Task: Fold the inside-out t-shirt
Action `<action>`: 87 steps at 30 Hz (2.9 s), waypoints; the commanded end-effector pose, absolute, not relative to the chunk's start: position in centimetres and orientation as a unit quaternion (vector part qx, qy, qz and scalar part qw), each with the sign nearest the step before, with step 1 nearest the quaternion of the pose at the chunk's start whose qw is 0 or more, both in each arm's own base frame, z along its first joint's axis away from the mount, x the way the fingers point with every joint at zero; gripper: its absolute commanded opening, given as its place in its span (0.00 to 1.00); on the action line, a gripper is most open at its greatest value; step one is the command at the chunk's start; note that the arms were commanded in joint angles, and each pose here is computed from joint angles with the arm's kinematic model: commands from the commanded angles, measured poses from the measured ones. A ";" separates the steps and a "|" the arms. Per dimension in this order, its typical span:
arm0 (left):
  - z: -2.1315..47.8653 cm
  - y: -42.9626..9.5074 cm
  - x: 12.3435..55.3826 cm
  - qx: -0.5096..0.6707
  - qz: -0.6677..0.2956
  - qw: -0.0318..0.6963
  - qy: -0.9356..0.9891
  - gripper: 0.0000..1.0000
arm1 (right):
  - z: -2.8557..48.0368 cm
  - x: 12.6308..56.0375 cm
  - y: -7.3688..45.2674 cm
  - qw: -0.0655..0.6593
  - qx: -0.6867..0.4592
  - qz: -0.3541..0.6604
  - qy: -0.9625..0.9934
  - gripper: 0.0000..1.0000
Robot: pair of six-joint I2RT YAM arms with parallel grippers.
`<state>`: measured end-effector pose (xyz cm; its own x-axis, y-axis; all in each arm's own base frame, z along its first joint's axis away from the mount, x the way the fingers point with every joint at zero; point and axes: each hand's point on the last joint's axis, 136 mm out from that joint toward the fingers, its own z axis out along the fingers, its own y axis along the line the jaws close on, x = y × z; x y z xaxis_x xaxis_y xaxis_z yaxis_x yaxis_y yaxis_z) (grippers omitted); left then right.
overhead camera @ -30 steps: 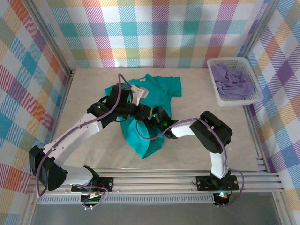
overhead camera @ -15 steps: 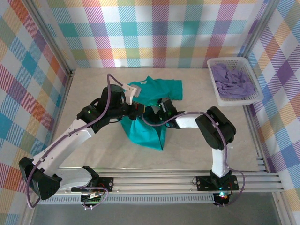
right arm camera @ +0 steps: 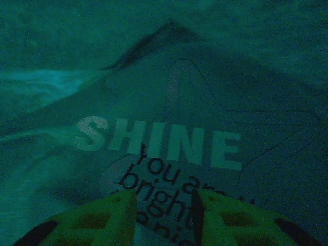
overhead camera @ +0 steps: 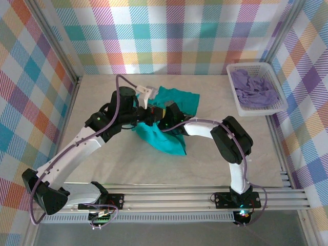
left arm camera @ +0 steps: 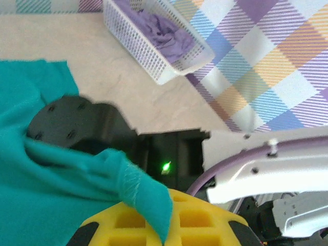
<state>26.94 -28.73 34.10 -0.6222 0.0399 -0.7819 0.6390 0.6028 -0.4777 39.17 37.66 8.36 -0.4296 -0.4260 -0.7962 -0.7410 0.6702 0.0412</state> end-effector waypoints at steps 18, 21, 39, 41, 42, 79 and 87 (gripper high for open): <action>36.7 -27.5 34.0 0.179 -0.243 0.476 0.826 0.00 | 6.3 38.5 37.8 0.409 -0.510 0.039 0.755 0.56; 36.5 -27.5 34.6 0.179 -0.233 0.477 0.829 0.00 | 6.6 37.2 38.1 0.412 -0.530 0.056 0.739 0.61; 45.6 -31.2 25.1 0.308 -0.450 0.464 0.698 0.00 | 3.1 44.7 38.5 0.331 -0.533 -0.039 0.777 0.69; 46.0 -30.2 25.3 0.297 -0.432 0.485 0.700 0.00 | 2.9 44.9 38.3 0.323 -0.534 -0.040 0.780 0.70; 46.0 -29.8 25.4 0.293 -0.422 0.493 0.702 0.00 | 2.7 44.8 38.1 0.319 -0.535 -0.040 0.782 0.71; 30.3 -12.3 41.2 -0.092 -0.242 0.485 0.836 0.00 | 17.1 33.7 40.9 0.405 -0.538 0.310 0.672 0.00; 28.9 -8.1 41.9 -0.148 -0.219 0.482 0.835 0.00 | 22.5 37.4 37.5 0.487 -0.465 0.246 0.697 0.00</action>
<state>42.08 -9.55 25.67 -0.5804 -0.4024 -0.7080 -0.0596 0.8881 -0.4558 34.89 39.38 17.52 -0.1076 -0.4917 -0.8641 -0.9448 0.3211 -0.0650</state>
